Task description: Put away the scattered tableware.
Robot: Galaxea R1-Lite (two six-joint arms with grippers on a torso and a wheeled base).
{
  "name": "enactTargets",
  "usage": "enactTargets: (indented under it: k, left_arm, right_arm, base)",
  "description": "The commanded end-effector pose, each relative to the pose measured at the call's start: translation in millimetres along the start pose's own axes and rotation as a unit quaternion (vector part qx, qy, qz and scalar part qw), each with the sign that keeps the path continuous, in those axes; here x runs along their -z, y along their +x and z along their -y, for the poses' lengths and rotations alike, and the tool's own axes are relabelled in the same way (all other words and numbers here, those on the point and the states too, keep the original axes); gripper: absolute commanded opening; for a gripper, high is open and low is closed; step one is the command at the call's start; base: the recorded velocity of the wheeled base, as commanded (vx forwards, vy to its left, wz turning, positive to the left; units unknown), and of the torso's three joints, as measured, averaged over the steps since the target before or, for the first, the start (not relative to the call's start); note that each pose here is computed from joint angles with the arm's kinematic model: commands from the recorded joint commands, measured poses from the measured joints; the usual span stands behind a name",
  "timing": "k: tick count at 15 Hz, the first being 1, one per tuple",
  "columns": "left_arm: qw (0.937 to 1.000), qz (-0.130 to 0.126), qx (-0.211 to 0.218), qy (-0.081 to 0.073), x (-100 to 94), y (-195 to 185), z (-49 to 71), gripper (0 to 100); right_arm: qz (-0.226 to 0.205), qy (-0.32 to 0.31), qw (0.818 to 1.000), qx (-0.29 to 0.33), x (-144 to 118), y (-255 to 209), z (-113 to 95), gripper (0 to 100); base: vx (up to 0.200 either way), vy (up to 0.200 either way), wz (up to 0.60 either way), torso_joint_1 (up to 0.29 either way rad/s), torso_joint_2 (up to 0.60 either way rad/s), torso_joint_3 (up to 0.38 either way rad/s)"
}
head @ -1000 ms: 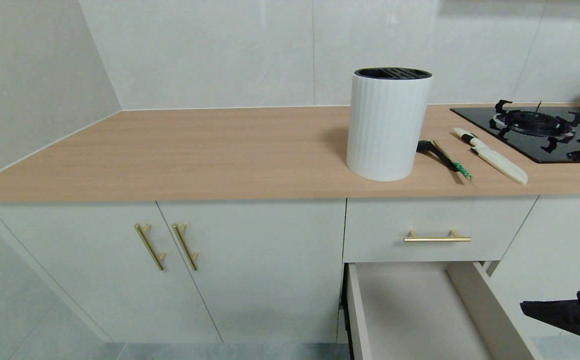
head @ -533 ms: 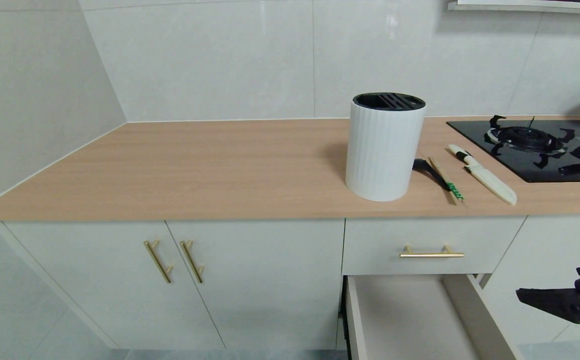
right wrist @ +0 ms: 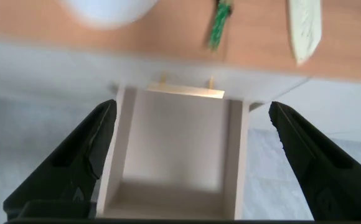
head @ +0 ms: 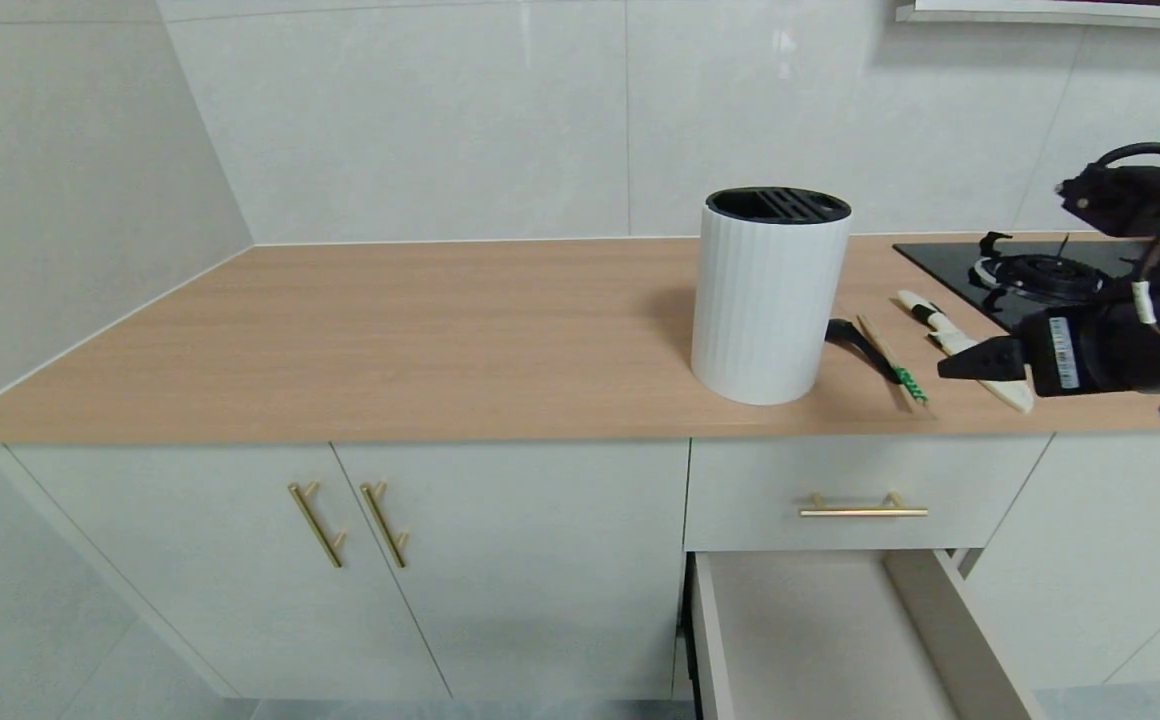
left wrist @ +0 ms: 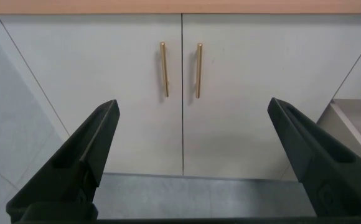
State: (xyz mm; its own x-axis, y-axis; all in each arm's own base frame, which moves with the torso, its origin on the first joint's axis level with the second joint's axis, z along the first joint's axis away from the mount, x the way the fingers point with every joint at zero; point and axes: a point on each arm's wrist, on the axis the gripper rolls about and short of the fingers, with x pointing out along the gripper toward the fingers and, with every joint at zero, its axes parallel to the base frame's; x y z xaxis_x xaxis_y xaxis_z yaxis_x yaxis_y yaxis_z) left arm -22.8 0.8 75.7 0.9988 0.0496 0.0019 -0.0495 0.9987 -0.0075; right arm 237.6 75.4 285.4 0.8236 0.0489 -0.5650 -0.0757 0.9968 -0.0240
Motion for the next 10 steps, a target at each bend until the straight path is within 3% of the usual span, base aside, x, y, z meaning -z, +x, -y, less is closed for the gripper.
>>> enactTargets:
  k: [1, 2, 5, 10]
  left_arm:
    - [1.0000, 0.000, -0.001, 0.000, 0.0, 0, 0.0, 100]
    - [1.0000, 0.001, -0.001, 0.000, -0.1, 0, 0.0, 100]
    - [1.0000, 0.001, -0.001, 0.000, -0.1, 0, 0.0, 100]
    - [1.0000, 0.000, -0.001, 0.000, 0.0, 0, 0.0, 100]
  right_arm:
    - [-0.062, 0.011, 0.998, 0.022, -1, 68, -1, 100]
    - [-0.078, 0.016, 0.996, 0.039, 2, 87, 5, 100]
    - [-0.052, 0.037, 0.997, 0.053, -3, 114, 17, 100]
    - [-0.058, 0.036, 0.996, 0.054, 1, 132, 14, 100]
  base:
    - [0.000, 0.000, 0.00, 0.000, 0.00, 0.000]
    - [0.000, 0.000, 0.00, 0.000, 0.00, 0.000]
    - [0.000, 0.000, 0.00, 0.000, 0.00, 0.000]
    - [0.000, 0.000, 0.00, 0.000, 0.00, 0.000]
